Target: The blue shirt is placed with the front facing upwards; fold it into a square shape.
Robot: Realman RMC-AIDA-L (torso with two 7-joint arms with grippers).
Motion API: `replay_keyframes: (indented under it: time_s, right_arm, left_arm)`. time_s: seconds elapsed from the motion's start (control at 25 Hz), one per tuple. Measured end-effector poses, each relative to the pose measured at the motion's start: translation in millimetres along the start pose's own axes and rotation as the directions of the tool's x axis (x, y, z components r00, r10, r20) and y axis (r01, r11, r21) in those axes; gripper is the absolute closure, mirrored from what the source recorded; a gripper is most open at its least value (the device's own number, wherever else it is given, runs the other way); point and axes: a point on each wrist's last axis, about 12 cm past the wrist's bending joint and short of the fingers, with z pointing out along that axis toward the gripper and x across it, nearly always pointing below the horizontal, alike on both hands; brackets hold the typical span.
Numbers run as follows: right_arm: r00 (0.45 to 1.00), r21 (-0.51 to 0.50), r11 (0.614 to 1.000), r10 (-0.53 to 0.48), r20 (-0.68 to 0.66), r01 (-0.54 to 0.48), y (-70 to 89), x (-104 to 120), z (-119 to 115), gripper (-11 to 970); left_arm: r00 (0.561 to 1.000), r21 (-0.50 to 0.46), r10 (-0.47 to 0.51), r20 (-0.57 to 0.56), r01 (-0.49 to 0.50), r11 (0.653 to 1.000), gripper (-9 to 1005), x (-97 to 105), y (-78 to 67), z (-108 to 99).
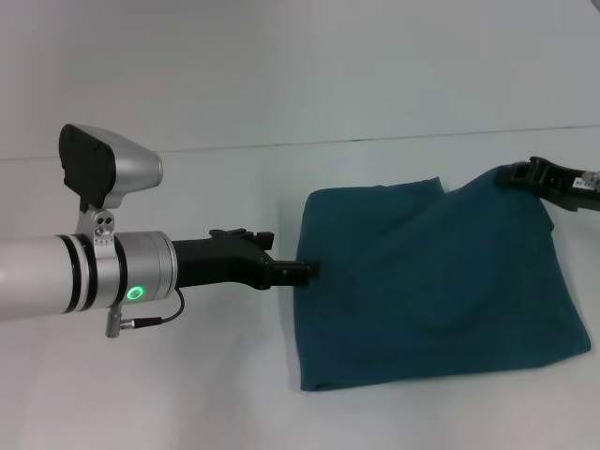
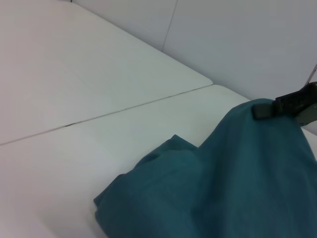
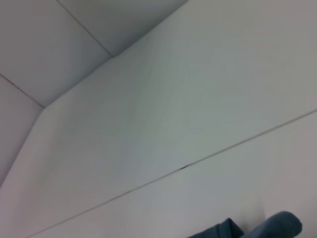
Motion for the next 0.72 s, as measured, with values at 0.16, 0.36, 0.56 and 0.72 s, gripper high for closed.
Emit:
replay_keyframes:
  time_s: [0.16, 0.36, 0.56, 0.72]
  right_arm:
    - [1.0, 0.009, 1.0, 0.013, -0.01, -0.013, -2.0, 5.5, 2.8, 912]
    - [1.0, -0.008, 1.0, -0.006, -0.029, 0.006, -0.8, 8.8, 2.7, 907]
    - [0.999, -0.028, 0.999, -0.04, -0.034, 0.039, -1.3, 11.0, -0.7, 786]
    - [1.0, -0.011, 1.0, -0.026, -0.012, 0.026, -7.5, 10.0, -6.3, 661]
  left_arm:
    - [1.0, 0.001, -0.001, 0.0, 0.001, 1.0, 84, 0.2, -0.4, 0.6]
    - [1.0, -0.006, 0.005, -0.002, -0.005, 1.0, 84, -1.2, 0.0, 1.7]
    - [1.0, -0.007, 0.001, 0.0, -0.001, 1.0, 84, -1.4, 0.3, 1.6]
    - [1.0, -0.009, -0.002, 0.0, 0.002, 1.0, 84, -1.3, 0.5, 1.5]
